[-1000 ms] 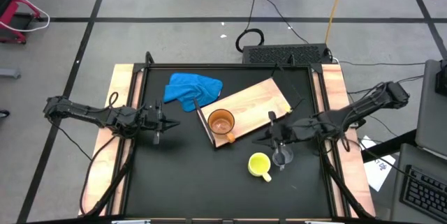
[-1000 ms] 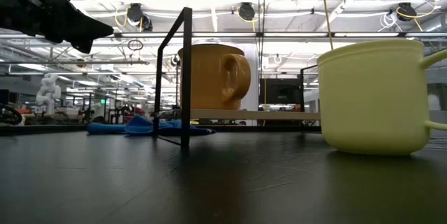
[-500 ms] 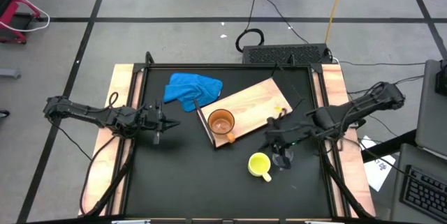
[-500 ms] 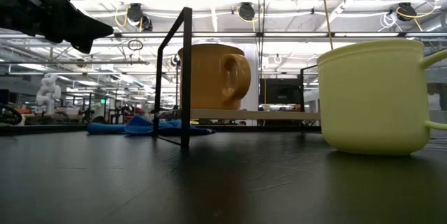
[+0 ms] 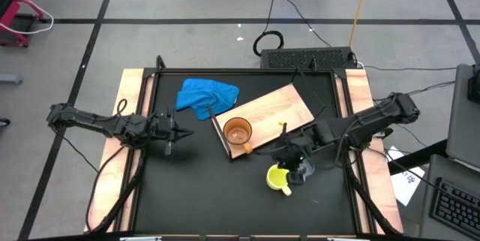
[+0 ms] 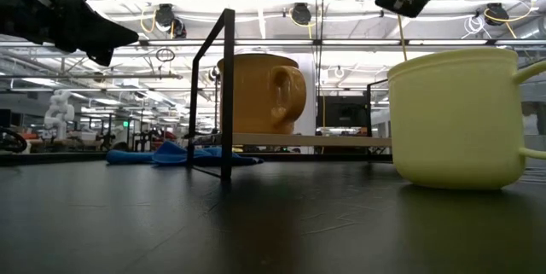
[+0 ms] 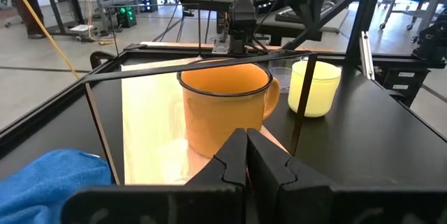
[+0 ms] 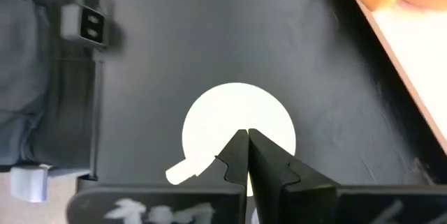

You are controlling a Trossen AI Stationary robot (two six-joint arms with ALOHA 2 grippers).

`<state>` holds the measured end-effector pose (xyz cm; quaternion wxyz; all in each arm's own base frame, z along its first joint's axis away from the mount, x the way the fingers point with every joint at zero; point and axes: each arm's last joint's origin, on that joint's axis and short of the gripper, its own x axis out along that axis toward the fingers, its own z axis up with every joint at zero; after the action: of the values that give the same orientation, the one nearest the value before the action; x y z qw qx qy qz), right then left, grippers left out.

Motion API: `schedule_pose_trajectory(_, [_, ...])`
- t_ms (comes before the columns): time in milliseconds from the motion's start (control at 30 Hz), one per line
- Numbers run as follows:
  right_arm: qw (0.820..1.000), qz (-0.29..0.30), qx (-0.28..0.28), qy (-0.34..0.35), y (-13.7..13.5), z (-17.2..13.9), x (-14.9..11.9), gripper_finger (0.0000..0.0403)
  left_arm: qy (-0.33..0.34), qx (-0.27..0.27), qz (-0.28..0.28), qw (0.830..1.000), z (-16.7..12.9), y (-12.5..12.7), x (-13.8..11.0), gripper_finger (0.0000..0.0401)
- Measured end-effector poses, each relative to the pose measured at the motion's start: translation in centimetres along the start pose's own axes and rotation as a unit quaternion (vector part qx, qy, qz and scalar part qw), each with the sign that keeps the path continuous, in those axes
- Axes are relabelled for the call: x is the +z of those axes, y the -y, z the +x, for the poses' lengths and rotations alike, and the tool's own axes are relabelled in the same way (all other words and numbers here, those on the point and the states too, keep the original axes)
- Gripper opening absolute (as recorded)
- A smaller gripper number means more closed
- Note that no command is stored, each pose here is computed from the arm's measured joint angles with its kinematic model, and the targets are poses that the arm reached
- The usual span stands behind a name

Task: Stack small to large cups/mugs on shelf
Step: Put the yellow mug on the shelf

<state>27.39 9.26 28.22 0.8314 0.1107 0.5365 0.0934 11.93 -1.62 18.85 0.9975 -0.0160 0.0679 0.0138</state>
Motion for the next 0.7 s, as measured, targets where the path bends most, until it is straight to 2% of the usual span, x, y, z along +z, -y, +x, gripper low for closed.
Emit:
schedule_pose_trajectory(467, [1.0,0.013,-0.003,0.004,0.49,-0.59,0.05,0.0,0.0,-0.001,0.001,1.0,0.0,0.0,0.0,0.0015])
schedule_pose_trajectory(700, [1.0,-0.009,-0.003,0.005,0.43,-0.57,0.05,0.0009,0.0,-0.001,0.001,1.0,0.0,0.0,-0.01,0.0015])
